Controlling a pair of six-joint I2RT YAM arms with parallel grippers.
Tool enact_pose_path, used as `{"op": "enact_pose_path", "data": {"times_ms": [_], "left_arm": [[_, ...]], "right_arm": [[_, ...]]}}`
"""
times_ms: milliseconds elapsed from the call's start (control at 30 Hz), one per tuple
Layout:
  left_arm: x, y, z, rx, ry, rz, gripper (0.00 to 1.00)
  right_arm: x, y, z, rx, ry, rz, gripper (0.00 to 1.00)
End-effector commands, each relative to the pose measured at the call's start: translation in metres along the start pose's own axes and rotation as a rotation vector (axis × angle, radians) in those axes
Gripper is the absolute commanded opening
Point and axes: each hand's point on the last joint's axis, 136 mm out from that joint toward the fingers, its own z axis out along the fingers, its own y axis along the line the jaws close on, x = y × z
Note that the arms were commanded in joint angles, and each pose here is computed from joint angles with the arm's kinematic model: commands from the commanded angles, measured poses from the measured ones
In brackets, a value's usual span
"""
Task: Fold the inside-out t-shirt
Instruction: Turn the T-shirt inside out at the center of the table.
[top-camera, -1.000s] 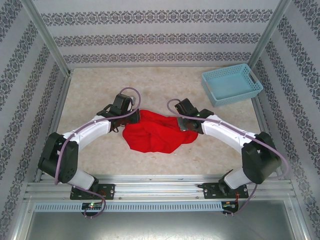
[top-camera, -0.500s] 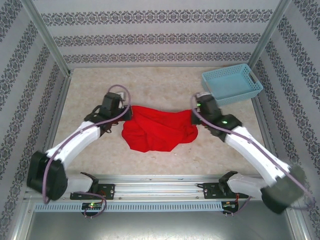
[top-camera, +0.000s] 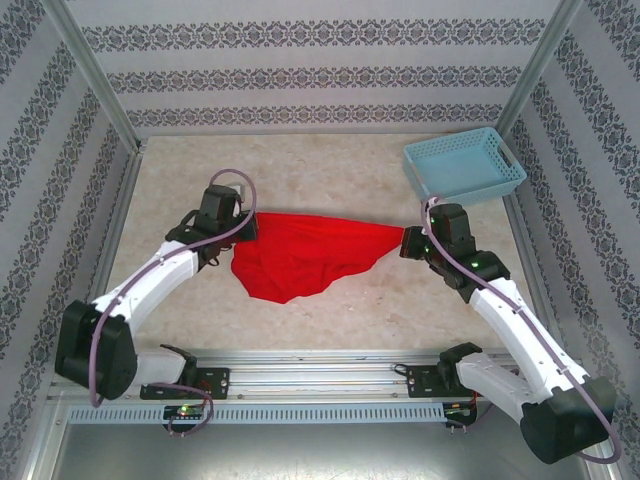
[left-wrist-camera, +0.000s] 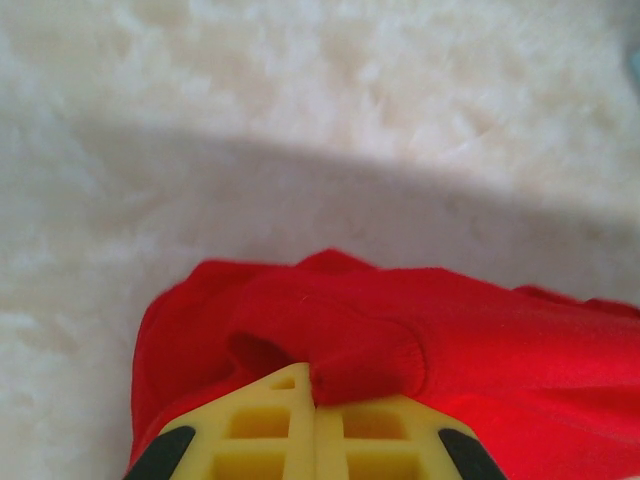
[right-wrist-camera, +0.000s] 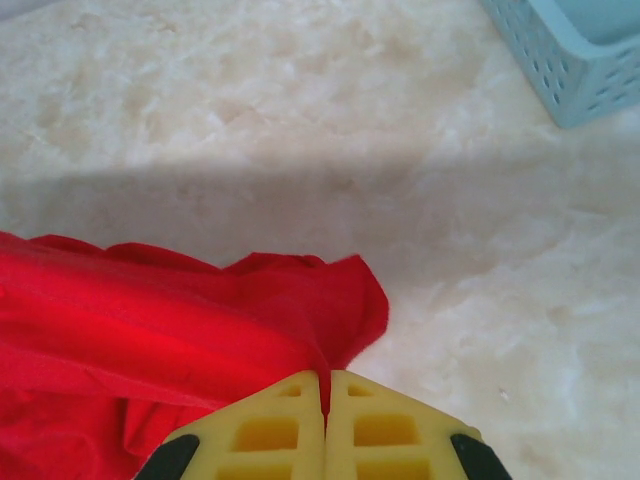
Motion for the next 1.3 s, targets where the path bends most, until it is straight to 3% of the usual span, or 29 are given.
{"op": "enact_pose_path", "data": {"times_ms": [0,167,467,600,667,767,867,967,1000,1100,1200,1267], "left_arm": [[-0.023,-0.014,-0.028,0.06,-0.066,-0.012,0.0],[-0.059,-0.03,-0.084,0.151,-0.297,0.0,0.0],[-0.11,-0.053,-0.214,0.275,-0.663,0.03,0.0],[-0.103,-0.068,-0.186,0.329,-0.537,0.052,0.0],[-0.09,-0.077,-0.149,0.362,-0.401,0.048,0.0],[-0.057,-0.092,-0.093,0.302,-0.216,0.086,0.0],[-0.014,-0.136,-0.058,0.314,-0.105,0.216,0.0],[0.03,-0.183,-0.034,0.382,0.007,0.316,0.0],[0.045,-0.193,-0.028,0.389,0.043,0.357,0.03],[0.061,-0.194,-0.02,0.344,0.081,0.422,0.31],[0.047,-0.166,-0.031,0.253,0.006,0.413,0.6],[0.031,-0.136,-0.043,0.178,-0.05,0.372,0.7]], "right_arm": [[-0.024,0.001,-0.021,0.002,-0.083,0.013,0.0],[-0.044,-0.001,-0.045,-0.015,-0.178,0.029,0.0],[-0.085,0.07,-0.093,-0.309,-0.289,-0.02,0.0],[-0.071,0.061,-0.061,-0.216,-0.236,-0.018,0.0],[-0.059,0.03,-0.034,-0.074,-0.182,0.028,0.0],[-0.035,-0.028,0.002,0.107,-0.07,0.173,0.0],[-0.017,-0.06,0.027,0.09,0.014,0.343,0.0],[-0.011,-0.07,0.039,0.086,0.045,0.386,0.0],[-0.01,-0.07,0.04,0.091,0.05,0.379,0.0],[-0.011,-0.071,0.037,0.099,0.042,0.365,0.34],[-0.012,-0.069,0.029,0.113,0.02,0.318,0.53],[-0.012,-0.058,0.025,0.101,0.014,0.261,0.59]]}}
